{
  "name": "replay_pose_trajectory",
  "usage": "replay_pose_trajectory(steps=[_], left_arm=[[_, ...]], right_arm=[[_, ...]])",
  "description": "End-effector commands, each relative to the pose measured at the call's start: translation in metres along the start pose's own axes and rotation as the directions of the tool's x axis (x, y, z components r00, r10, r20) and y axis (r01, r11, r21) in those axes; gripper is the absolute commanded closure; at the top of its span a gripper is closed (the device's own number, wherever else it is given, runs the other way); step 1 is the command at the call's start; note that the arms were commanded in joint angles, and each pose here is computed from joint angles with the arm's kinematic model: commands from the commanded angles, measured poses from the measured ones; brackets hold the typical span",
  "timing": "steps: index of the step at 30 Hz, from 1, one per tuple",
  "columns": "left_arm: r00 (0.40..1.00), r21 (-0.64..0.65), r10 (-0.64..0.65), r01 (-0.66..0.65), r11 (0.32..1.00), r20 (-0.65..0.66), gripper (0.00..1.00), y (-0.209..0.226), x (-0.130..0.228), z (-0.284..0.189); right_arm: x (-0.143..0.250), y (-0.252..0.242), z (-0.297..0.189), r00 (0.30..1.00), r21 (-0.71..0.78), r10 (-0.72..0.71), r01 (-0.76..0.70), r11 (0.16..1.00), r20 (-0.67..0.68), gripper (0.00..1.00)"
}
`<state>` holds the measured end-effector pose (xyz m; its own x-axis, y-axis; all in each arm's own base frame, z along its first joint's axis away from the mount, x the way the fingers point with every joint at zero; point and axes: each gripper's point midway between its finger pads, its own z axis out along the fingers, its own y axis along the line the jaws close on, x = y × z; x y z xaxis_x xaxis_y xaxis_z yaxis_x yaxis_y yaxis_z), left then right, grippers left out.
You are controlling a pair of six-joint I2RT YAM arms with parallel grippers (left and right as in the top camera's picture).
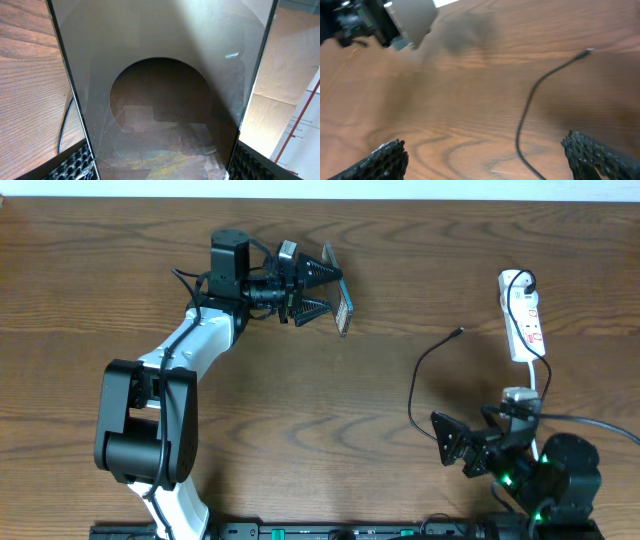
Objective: Plug charger to phone and switch on socket
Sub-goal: 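Grasp the black charger cable connector with the right gripper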
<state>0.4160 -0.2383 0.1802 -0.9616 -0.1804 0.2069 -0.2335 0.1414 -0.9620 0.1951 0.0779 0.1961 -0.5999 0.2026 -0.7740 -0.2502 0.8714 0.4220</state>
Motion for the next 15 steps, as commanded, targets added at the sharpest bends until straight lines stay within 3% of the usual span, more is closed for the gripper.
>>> replay_pose_trajectory(steps=[1, 5, 15], left_arm=[[0.999, 0.033, 0.039, -0.038, 0.999, -0.027, 0.46, -0.024, 0.005, -0.004], [1.0, 0.03, 0.0, 0.001, 1.0, -0.022, 0.46, -0.024, 0.004, -0.004], [1.0, 0.027, -0.009, 0.009, 1.0, -0.006, 0.46, -0.023, 0.001, -0.004]], right_arm=[[0.0, 0.033, 0.001, 0.997, -0.19, -0.071, 0.062, 0.98, -0.042, 0.01], [-0.006, 0.065, -0.001, 0.992, -0.385, -0.125, 0.104, 0.917, -0.03, 0.01], [-0.043, 0.071, 0.007, 0.981, -0.402, -0.166, 0.194, 0.895, 0.104, 0.01]])
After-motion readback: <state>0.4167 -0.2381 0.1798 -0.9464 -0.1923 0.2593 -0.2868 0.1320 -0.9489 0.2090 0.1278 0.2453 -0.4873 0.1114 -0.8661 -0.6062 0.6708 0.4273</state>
